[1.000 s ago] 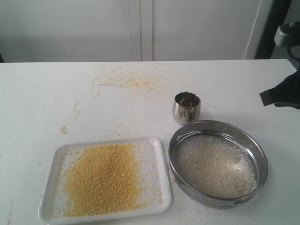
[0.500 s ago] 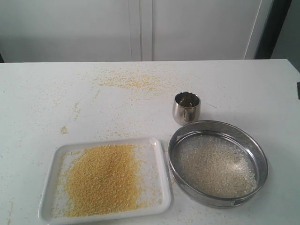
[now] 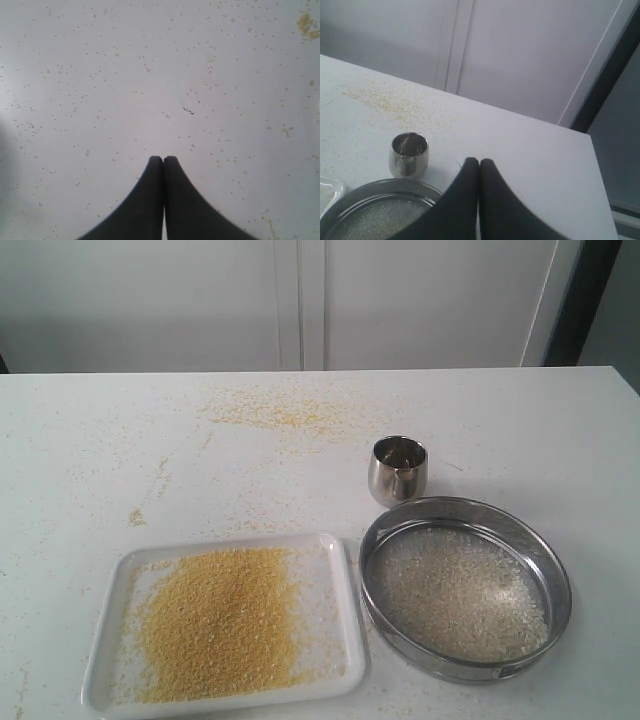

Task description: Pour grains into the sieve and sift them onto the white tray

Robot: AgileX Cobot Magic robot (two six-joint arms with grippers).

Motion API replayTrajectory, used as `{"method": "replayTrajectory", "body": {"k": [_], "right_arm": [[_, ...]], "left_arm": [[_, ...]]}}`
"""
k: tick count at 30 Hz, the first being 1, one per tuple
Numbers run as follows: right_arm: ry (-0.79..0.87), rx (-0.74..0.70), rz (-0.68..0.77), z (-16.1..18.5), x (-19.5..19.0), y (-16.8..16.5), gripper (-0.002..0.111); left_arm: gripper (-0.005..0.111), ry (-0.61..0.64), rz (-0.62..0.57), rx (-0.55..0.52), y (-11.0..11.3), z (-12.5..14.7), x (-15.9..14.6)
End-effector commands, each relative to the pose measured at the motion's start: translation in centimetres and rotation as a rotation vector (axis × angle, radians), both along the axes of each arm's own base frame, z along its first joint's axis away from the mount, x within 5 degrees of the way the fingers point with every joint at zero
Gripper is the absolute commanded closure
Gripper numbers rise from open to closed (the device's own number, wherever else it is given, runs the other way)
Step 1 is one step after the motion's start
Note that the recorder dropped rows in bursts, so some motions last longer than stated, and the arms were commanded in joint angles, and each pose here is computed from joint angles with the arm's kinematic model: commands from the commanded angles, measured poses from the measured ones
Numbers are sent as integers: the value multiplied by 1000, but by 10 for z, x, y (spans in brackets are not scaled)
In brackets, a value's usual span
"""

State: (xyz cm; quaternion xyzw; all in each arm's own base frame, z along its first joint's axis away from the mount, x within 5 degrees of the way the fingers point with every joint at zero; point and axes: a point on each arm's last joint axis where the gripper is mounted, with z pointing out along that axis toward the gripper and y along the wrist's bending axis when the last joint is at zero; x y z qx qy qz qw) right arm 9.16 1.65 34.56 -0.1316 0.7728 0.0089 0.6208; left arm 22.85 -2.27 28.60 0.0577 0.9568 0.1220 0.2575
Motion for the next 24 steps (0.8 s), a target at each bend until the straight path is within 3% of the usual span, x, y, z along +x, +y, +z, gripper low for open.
{"method": "replayTrajectory", "body": {"k": [1, 14, 18, 24], "right_arm": [[-50, -7, 2, 3, -9, -1, 108], [-55, -2, -1, 3, -9, -1, 108], [-84, 107, -45, 3, -9, -3, 108], [-82, 154, -113, -14, -22, -9, 108]], "left_arm": [[107, 8, 8, 4, 1, 0, -3], [107, 8, 8, 4, 1, 0, -3], [107, 8, 8, 4, 1, 0, -3], [107, 8, 8, 4, 1, 0, -3]]}}
